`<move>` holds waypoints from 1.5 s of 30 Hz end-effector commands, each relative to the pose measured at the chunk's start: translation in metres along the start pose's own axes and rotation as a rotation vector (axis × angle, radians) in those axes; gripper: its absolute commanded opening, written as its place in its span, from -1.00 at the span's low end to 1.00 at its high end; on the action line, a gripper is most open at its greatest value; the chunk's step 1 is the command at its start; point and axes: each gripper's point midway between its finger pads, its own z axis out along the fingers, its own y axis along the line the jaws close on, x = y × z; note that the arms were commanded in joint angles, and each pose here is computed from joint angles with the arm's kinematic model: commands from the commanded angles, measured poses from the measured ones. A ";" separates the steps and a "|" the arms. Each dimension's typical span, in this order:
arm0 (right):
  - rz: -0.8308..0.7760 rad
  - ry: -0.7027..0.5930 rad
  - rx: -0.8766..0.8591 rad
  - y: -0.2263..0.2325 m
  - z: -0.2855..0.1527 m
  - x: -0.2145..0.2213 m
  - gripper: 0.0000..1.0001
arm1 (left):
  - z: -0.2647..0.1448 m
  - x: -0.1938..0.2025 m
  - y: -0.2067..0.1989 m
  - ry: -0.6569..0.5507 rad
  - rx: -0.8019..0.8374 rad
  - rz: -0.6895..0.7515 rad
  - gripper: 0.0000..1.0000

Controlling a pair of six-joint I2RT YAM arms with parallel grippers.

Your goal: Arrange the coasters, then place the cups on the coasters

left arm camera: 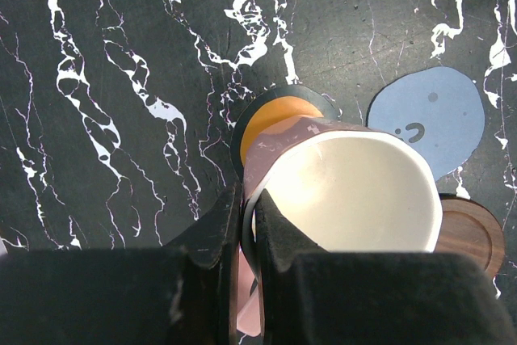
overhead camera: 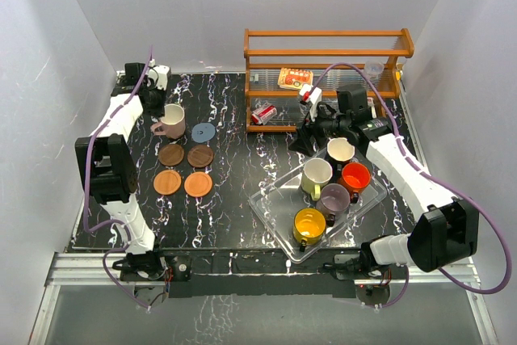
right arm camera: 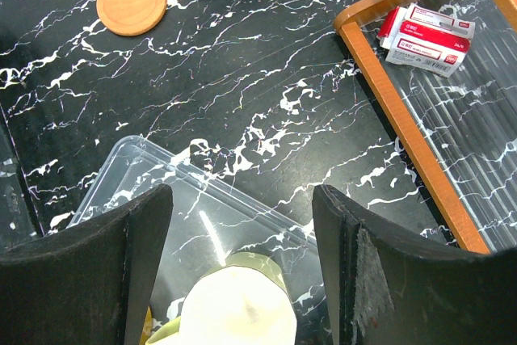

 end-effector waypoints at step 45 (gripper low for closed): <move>-0.031 -0.099 0.037 -0.011 -0.019 -0.017 0.45 | -0.023 -0.020 0.016 -0.120 -0.031 -0.022 -0.41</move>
